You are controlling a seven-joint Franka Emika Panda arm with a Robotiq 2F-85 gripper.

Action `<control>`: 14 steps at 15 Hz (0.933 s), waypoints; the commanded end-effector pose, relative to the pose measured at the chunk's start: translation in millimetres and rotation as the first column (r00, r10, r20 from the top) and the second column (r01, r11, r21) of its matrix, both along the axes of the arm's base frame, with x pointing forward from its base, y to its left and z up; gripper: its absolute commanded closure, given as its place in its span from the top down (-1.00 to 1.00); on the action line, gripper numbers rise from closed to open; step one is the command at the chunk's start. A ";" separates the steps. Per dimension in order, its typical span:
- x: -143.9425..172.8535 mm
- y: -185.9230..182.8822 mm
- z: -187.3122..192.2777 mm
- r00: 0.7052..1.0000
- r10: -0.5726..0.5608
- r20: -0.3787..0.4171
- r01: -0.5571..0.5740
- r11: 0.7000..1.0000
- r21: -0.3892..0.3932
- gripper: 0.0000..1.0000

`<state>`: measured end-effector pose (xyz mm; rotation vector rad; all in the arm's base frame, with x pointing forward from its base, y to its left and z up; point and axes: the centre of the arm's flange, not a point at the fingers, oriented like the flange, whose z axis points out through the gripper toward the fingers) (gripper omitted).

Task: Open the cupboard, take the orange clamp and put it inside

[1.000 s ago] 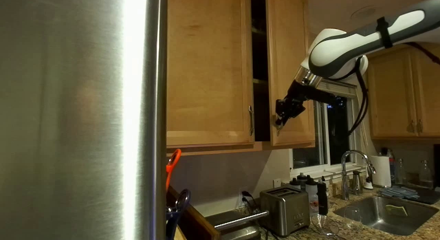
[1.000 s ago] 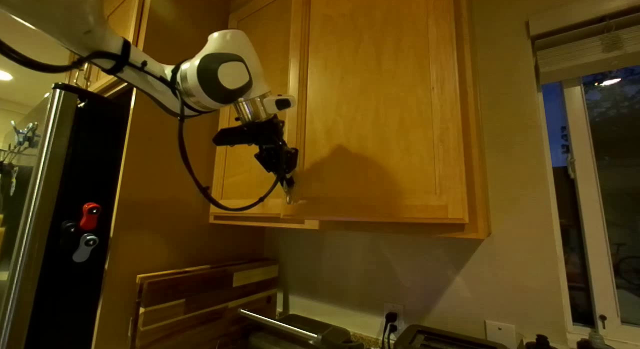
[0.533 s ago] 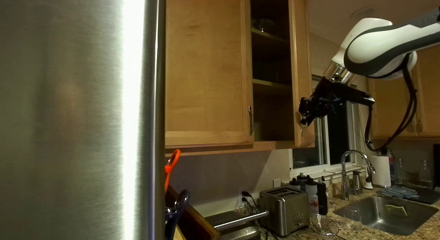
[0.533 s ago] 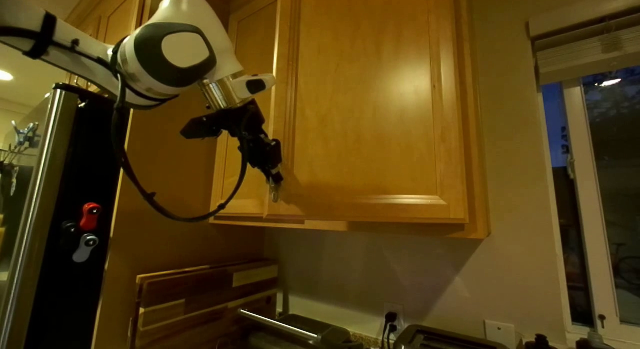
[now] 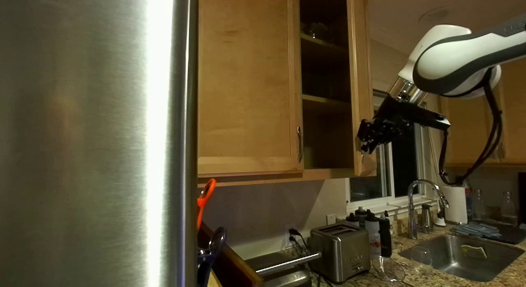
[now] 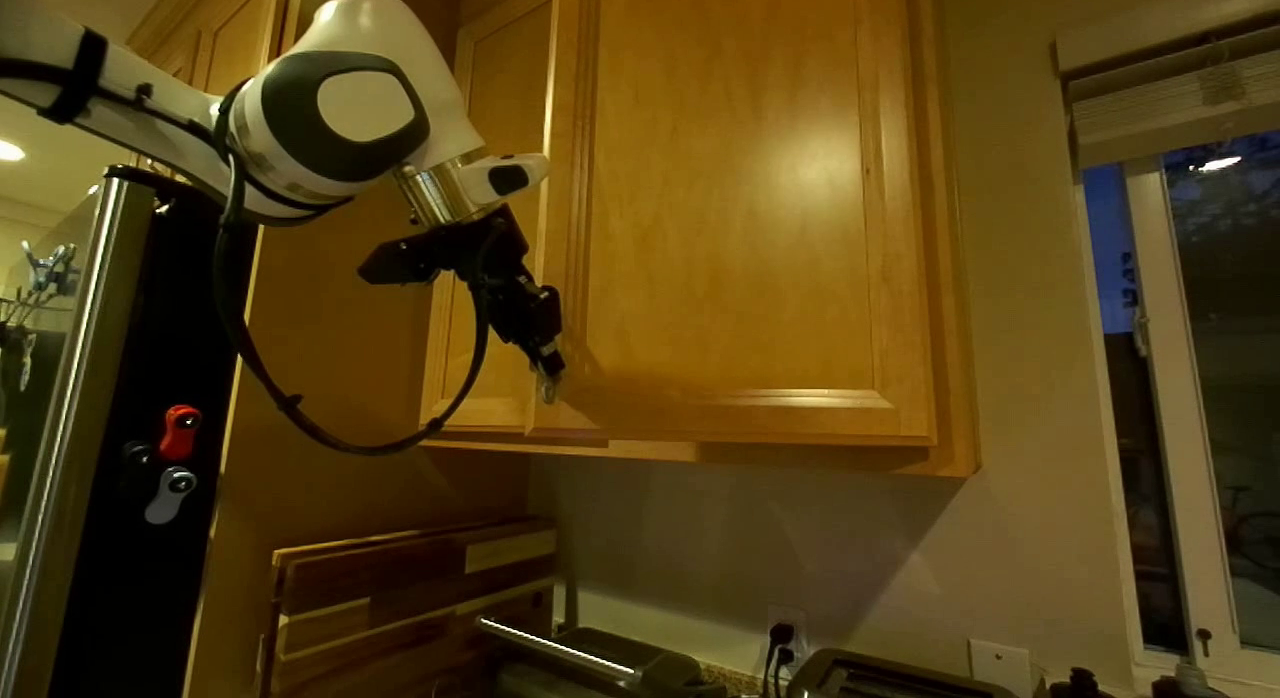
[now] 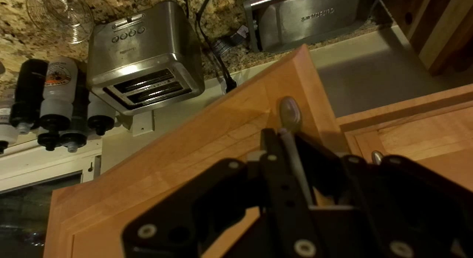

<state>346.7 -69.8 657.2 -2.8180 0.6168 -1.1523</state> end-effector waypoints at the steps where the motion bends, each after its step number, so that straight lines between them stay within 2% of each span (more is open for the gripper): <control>1: 0.0 0.0 0.0 1.000 0.000 0.000 0.000 1.000 0.000 -0.65; 12: 0.0 0.0 0.0 1.000 -0.001 0.000 0.001 1.000 0.001 -0.65; 13: 0.0 0.0 0.0 1.000 -0.001 0.000 0.001 1.000 0.001 -0.15; 14: -4.2 2.4 0.3 1.000 -0.009 -0.009 0.009 1.000 0.018 -0.13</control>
